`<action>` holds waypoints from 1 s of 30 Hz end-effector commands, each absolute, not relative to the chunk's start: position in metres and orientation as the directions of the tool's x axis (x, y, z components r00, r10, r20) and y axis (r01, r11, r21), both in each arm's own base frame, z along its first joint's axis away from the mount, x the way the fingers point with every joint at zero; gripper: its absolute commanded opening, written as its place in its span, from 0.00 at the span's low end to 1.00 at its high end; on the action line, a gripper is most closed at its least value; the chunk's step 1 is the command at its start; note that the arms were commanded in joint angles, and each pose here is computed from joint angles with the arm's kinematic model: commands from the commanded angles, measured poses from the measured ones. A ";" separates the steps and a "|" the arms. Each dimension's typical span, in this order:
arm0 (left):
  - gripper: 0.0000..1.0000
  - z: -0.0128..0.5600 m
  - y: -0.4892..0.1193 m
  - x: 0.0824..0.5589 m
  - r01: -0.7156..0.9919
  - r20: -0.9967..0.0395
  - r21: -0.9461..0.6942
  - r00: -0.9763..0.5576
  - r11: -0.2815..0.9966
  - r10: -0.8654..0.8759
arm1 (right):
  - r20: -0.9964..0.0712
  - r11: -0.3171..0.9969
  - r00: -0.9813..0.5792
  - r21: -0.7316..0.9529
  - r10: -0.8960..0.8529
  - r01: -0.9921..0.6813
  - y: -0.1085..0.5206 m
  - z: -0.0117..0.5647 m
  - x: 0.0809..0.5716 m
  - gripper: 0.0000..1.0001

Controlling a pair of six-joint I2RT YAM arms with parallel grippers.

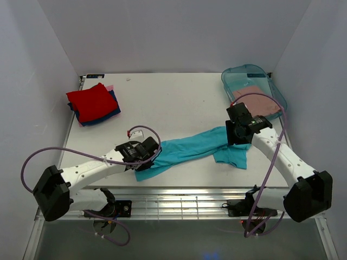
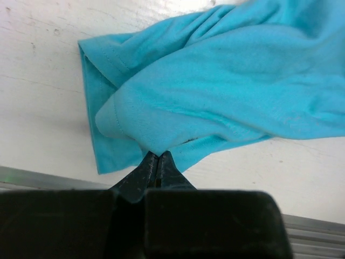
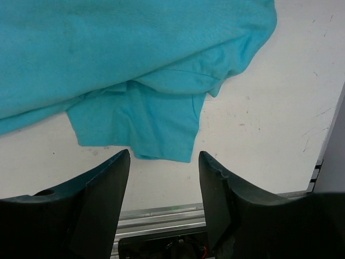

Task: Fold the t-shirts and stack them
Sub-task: Flatten out the tshirt

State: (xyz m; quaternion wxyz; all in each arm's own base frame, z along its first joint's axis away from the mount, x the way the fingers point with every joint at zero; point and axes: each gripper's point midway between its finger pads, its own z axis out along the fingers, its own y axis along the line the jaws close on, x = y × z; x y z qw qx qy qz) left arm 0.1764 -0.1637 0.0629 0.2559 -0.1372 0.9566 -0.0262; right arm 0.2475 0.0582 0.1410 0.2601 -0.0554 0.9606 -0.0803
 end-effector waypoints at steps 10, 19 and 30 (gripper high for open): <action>0.02 0.154 -0.132 0.182 -0.357 -0.596 -0.190 -0.698 0.914 -0.397 | -0.434 0.975 -0.891 -0.220 -0.134 -0.040 0.051 0.089 0.272 0.61; 0.04 0.248 -0.104 0.198 -0.441 -0.676 -0.411 -0.439 0.798 -0.592 | -0.419 0.977 -0.901 -0.209 -0.117 -0.030 0.059 0.073 0.288 0.62; 0.06 0.256 -0.112 0.203 -0.438 -0.680 -0.394 -0.453 0.808 -0.577 | -0.364 0.993 -0.927 -0.104 -0.090 -0.056 0.086 0.051 0.296 0.57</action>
